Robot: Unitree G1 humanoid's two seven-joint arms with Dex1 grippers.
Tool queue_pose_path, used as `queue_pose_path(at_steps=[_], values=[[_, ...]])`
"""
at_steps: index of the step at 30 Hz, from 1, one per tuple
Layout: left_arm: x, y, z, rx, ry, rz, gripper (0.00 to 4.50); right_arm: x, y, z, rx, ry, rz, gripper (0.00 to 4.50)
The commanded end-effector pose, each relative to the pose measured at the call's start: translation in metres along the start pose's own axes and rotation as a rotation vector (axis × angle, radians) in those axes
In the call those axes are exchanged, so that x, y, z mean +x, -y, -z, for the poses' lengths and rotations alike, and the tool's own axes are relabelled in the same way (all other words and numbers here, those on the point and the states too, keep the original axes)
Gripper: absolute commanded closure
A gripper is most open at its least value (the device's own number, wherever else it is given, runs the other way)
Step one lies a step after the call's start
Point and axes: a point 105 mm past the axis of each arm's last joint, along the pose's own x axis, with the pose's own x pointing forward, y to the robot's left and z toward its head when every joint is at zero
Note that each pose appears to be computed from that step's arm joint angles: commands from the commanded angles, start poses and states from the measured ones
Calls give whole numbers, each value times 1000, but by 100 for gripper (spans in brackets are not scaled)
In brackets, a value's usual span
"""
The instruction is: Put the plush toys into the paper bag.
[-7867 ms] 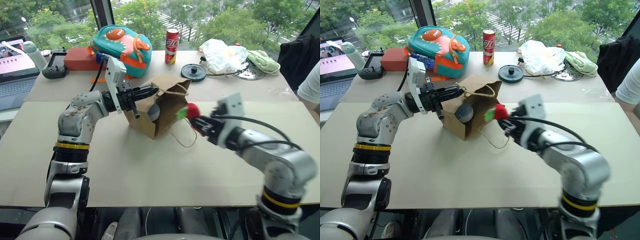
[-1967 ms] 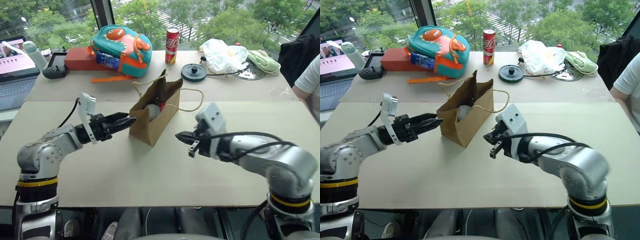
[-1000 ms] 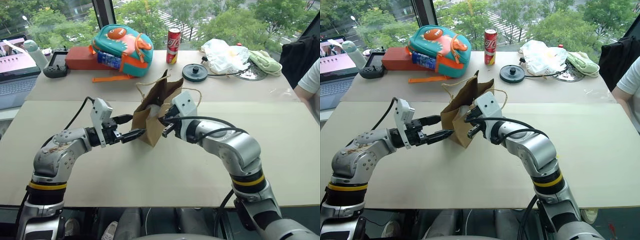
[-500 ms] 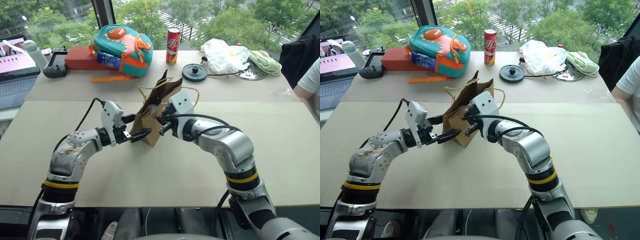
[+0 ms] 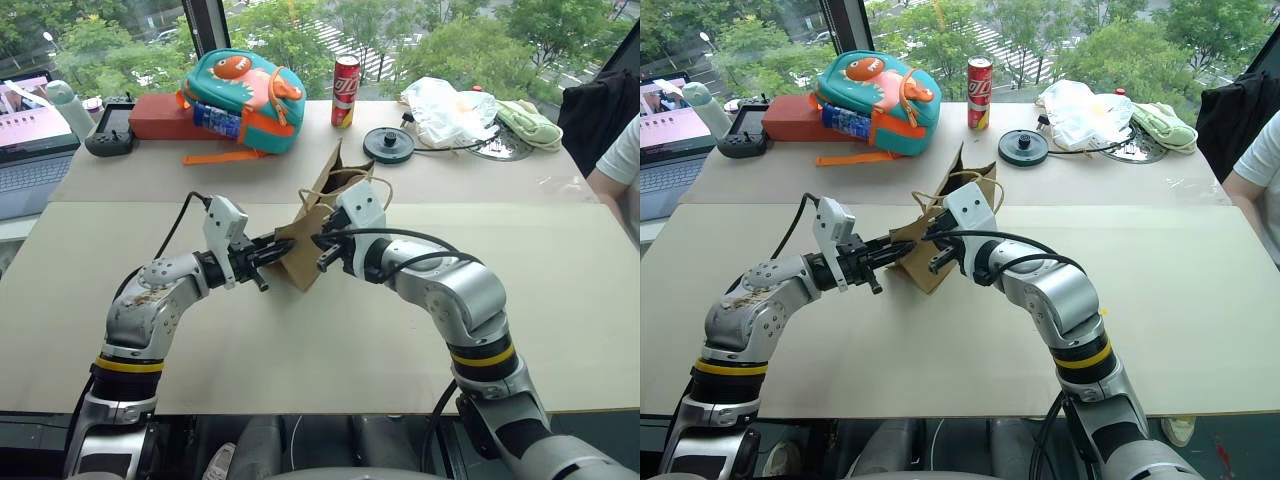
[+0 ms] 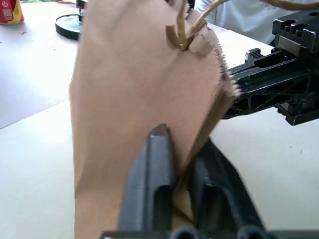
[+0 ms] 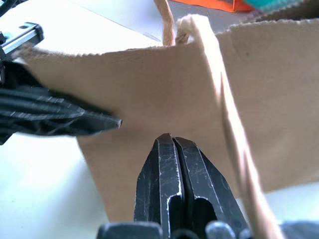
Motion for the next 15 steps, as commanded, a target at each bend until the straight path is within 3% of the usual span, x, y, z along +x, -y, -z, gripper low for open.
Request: queue_pose_path(at_steps=[1, 9, 15], values=[[2, -2, -12, 30, 36, -14, 449, -6, -2, -13, -27, 55, 1, 450], [7, -12, -12, 31, 45, -66, 449, -28, -25, -37, -145, 121, -126, 450], [8, -11, -10, 26, 50, -67, 449, -43, -26, -53, -183, 156, -151, 450]])
